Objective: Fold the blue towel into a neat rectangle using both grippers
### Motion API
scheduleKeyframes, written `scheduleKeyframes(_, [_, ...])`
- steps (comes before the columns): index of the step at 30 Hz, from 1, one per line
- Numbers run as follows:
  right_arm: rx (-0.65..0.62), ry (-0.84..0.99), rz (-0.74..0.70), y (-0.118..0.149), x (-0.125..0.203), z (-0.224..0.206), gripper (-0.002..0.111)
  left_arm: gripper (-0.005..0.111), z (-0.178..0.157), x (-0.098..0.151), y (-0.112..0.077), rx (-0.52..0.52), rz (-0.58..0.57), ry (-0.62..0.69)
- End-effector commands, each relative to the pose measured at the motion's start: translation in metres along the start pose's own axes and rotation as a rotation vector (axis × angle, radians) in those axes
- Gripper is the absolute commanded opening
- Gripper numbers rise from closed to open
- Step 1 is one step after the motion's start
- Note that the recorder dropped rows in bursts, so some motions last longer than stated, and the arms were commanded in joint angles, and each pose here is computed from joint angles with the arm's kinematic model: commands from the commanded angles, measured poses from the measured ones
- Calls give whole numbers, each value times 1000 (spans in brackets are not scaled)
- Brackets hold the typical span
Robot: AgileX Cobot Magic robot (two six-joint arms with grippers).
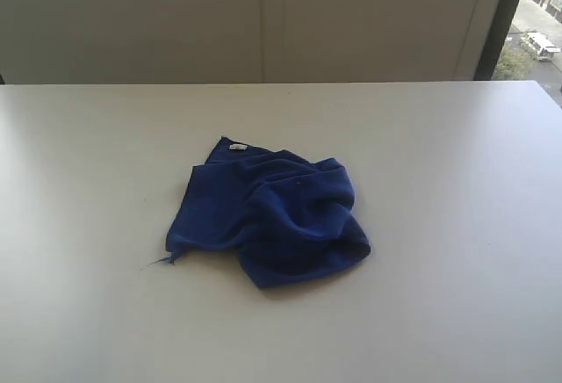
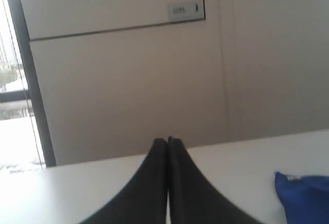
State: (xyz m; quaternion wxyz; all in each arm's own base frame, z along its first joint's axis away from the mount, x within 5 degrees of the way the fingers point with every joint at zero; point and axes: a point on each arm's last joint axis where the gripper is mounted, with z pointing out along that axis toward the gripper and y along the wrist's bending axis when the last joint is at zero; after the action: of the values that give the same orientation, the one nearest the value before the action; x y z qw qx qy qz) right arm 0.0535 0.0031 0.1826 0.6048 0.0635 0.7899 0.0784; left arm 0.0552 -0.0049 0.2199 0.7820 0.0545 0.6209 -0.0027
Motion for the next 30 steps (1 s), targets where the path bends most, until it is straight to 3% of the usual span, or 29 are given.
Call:
scheduleKeyframes(1, [-2, -3, -8, 0, 0, 0, 0, 0, -2, -14, 2, -20, -11, -169])
scheduleKeyframes(6, [-2, -3, -8, 0, 0, 0, 0, 0, -3, -23, 3, -25, -43, -262])
scheduleKeyframes(12, [-2, -3, -8, 0, 0, 0, 0, 0, -4, -23, 3, 10, -296, -268])
scheduleKeyframes(27, [-2, -3, -8, 0, 0, 0, 0, 0, -4, -30, 3, 18, -300, -303])
scheduleKeyframes(30, [-2, -3, -8, 0, 0, 0, 0, 0, 1, -46, 4, 14, -292, -185])
